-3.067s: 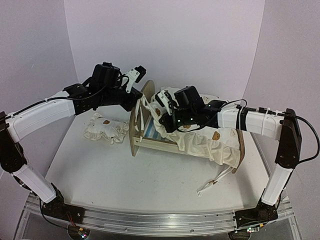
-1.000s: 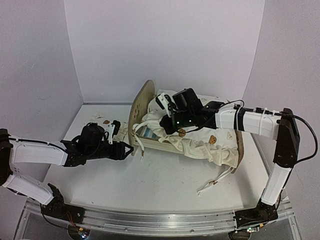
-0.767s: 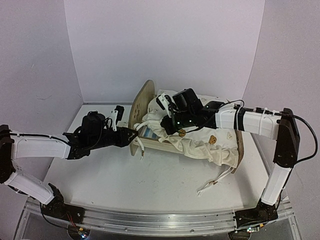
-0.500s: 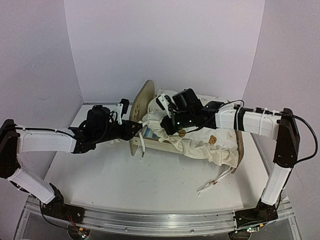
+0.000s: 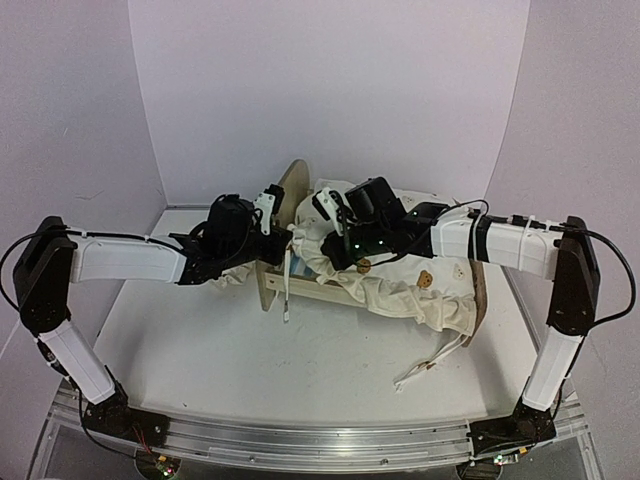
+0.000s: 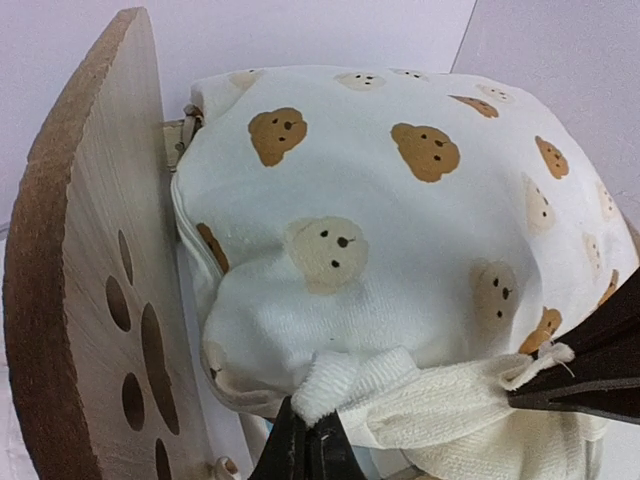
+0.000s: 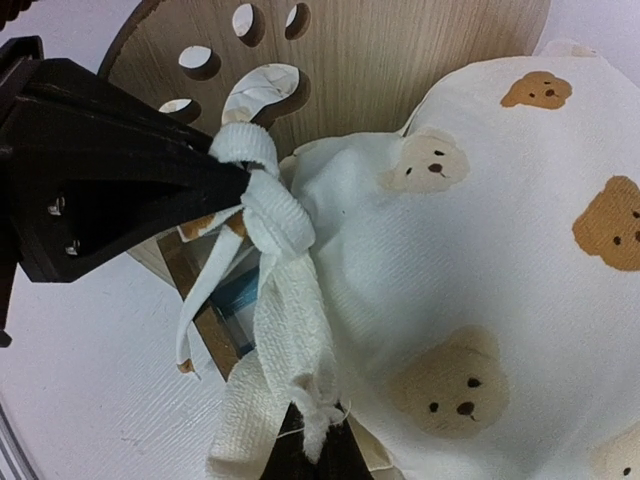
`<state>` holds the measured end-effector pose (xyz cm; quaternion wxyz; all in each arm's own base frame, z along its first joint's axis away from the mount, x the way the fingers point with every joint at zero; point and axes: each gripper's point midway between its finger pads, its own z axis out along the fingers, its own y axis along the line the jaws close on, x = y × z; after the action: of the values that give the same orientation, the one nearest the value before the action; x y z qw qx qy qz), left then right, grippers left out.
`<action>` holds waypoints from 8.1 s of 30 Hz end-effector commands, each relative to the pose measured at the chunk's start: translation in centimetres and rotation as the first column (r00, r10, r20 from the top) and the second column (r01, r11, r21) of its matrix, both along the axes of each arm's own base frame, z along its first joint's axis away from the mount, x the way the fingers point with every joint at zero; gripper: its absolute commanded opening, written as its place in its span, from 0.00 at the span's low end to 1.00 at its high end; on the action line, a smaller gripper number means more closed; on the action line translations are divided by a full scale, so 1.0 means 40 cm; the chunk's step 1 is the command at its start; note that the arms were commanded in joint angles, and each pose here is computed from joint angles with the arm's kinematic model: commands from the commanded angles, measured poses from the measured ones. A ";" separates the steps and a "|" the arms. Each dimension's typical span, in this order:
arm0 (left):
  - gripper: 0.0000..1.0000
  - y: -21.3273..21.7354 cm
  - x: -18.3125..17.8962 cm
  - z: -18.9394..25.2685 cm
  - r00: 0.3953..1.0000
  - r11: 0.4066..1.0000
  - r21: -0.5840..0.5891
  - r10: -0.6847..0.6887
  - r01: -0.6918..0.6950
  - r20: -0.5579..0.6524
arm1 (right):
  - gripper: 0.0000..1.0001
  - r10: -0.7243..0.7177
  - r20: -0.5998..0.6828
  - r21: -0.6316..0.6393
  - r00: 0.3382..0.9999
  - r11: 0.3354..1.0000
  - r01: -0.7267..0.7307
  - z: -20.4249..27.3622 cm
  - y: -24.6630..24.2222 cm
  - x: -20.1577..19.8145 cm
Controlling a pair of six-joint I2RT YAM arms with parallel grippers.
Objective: Set up the pet bed
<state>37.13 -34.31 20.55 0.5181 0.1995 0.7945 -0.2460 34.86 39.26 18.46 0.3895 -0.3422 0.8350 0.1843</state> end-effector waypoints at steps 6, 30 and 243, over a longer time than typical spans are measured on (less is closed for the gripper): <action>0.02 0.022 0.007 0.002 0.992 0.975 0.214 0.026 -0.052 0.125 | 0.00 0.007 0.037 0.091 0.999 0.996 -0.011 0.098 0.024 0.007; 0.59 0.138 -0.220 -0.033 0.966 0.985 -0.168 -0.019 -0.025 -0.256 | 0.00 -0.044 0.017 0.113 0.999 0.993 0.042 0.070 0.062 0.055; 0.00 0.094 -0.404 -0.151 0.941 0.992 -0.072 -0.125 0.108 -0.313 | 0.74 0.128 -0.396 0.031 0.909 0.992 -0.126 0.015 0.042 -0.283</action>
<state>21.37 -29.44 10.98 0.3582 0.1660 0.8732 -0.2859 28.77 40.59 17.01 0.2464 -0.3858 0.8680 0.1925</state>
